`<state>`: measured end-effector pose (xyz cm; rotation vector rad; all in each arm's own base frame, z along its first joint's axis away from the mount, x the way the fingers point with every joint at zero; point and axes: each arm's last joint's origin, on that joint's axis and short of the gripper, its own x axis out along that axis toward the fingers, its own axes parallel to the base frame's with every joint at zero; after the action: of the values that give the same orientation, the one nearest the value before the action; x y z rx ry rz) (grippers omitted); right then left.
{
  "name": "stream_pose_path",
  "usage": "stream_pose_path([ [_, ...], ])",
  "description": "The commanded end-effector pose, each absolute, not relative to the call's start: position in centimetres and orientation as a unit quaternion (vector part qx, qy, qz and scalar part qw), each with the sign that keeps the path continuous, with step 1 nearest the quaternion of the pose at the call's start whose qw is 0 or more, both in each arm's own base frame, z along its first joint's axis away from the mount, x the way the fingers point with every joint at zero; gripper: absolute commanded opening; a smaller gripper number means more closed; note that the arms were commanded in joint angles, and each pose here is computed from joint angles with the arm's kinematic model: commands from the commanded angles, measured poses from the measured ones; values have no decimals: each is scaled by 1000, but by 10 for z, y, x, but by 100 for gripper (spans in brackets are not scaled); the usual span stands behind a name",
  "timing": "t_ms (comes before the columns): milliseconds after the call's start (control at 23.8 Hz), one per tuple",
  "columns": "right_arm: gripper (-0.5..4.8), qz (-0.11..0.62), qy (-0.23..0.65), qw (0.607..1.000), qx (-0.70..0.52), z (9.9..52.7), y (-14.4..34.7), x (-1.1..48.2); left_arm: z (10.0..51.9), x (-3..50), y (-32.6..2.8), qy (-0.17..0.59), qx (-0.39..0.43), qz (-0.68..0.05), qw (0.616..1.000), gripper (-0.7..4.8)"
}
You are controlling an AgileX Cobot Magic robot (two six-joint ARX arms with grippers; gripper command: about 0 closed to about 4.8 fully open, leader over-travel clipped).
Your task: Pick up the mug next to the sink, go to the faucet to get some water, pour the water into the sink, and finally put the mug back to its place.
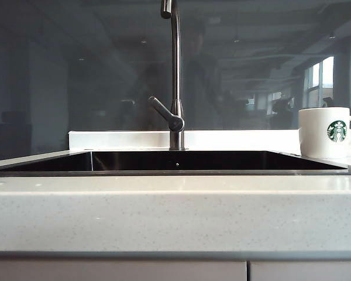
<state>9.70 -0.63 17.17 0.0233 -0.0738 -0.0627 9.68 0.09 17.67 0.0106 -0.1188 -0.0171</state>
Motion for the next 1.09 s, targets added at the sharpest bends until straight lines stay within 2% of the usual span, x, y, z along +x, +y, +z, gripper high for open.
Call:
stream_pose_path([
  [42,-5,-31,-45,998,10,172,-6,97,179,96,1,-67,6,-10,998,-3],
  [253,-6,-30,-52,998,13,174,-6,97,179,96,1,-67,6,-10,998,-3],
  [337,-6,-30,-87,995,45,181,-6,96,180,96,1,-72,6,-13,997,-3],
  [421,-6,-42,-133,986,95,191,-7,94,187,95,1,-108,-15,-14,994,-5],
  [505,-6,-50,-143,978,142,202,-8,92,196,93,1,-154,-39,-19,987,-5],
  [716,-6,-80,-120,984,105,233,-11,103,212,90,1,-177,-36,-19,983,-5],
  [842,-5,-106,-80,988,74,247,-20,136,217,98,1,-154,-37,-20,987,-5],
  [968,-5,-110,-56,992,35,244,-39,175,219,110,0,-150,-36,-33,987,-5],
  [1052,1,-54,-42,997,27,235,-57,202,220,120,0,-141,-34,-46,988,-5],
  [1094,31,-11,-22,999,29,228,-70,220,219,130,-1,-128,-33,-55,990,-5],
])
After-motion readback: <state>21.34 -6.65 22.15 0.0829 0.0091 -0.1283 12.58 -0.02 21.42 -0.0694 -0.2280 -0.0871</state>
